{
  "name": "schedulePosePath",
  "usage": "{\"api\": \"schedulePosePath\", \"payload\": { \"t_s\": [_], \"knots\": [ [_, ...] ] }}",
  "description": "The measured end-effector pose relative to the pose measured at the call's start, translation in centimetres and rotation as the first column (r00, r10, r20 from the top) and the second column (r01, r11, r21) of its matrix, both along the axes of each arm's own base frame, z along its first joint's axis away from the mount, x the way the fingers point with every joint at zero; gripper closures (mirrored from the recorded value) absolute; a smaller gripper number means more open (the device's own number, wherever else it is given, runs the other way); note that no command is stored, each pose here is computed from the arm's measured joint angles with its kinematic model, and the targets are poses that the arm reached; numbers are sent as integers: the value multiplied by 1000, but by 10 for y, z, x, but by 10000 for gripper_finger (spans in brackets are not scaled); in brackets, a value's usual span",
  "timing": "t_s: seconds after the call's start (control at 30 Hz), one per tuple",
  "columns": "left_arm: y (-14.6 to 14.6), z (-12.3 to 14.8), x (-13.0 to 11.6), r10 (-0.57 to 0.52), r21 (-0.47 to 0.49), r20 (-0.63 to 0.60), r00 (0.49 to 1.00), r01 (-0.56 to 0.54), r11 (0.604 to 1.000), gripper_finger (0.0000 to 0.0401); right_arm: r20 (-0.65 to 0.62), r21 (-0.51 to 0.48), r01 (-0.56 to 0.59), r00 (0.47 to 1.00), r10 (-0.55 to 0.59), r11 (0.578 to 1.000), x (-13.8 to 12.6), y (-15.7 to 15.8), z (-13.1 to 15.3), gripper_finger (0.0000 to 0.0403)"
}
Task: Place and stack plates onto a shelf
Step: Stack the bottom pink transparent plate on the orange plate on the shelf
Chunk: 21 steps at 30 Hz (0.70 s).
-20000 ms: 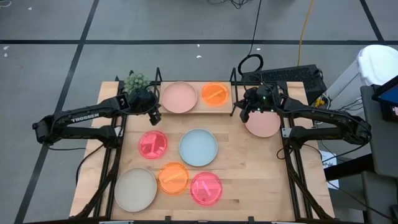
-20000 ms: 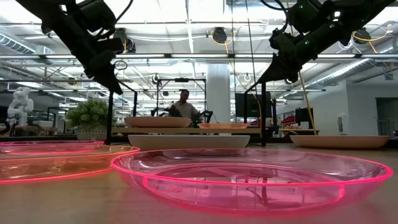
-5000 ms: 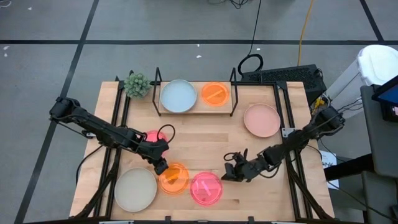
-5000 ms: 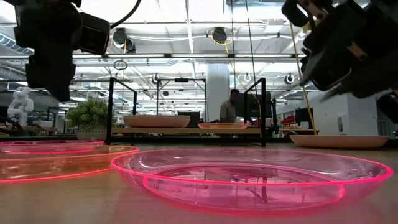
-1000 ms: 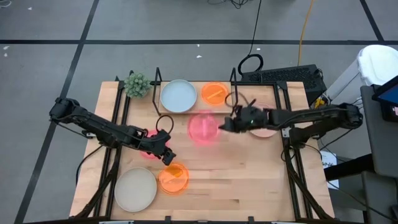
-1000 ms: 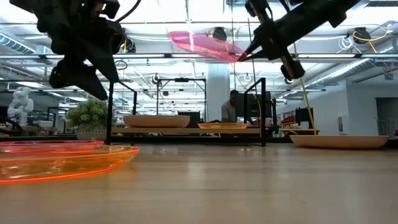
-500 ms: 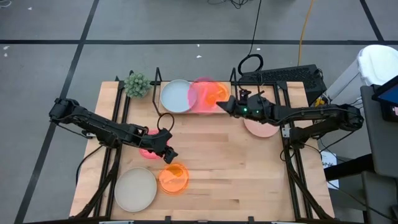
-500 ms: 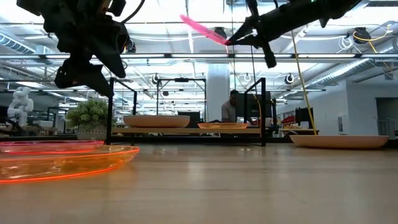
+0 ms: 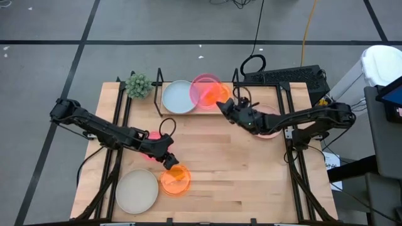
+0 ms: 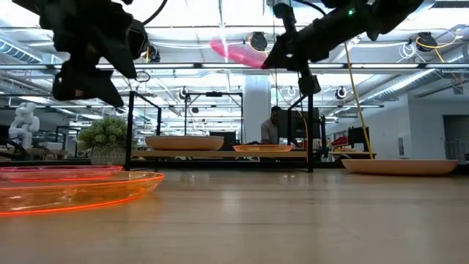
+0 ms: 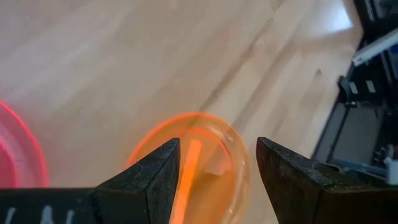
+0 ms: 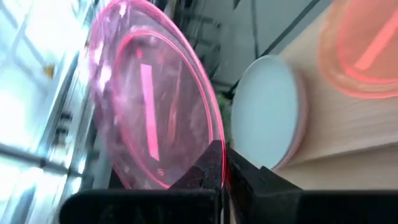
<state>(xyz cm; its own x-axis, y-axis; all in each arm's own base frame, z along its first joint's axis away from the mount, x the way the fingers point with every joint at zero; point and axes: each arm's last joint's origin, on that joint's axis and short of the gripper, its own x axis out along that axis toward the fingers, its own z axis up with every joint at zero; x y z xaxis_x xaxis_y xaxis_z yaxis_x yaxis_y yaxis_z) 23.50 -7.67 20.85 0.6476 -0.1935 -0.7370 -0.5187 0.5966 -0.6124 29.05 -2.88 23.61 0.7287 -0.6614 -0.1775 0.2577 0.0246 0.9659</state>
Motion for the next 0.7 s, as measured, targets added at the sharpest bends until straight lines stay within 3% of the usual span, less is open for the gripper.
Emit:
{"api": "schedulePosePath", "payload": {
  "t_s": [0.37,0.7],
  "knots": [
    [-13,0,-5,-24,-23,-7,1000,24,999,185,36,129,223,973,-230,966,15,7,-43,403],
    [-13,0,-5,-7,-33,-12,1000,6,999,185,78,261,384,906,-416,886,21,-14,-83,403]
  ]
}}
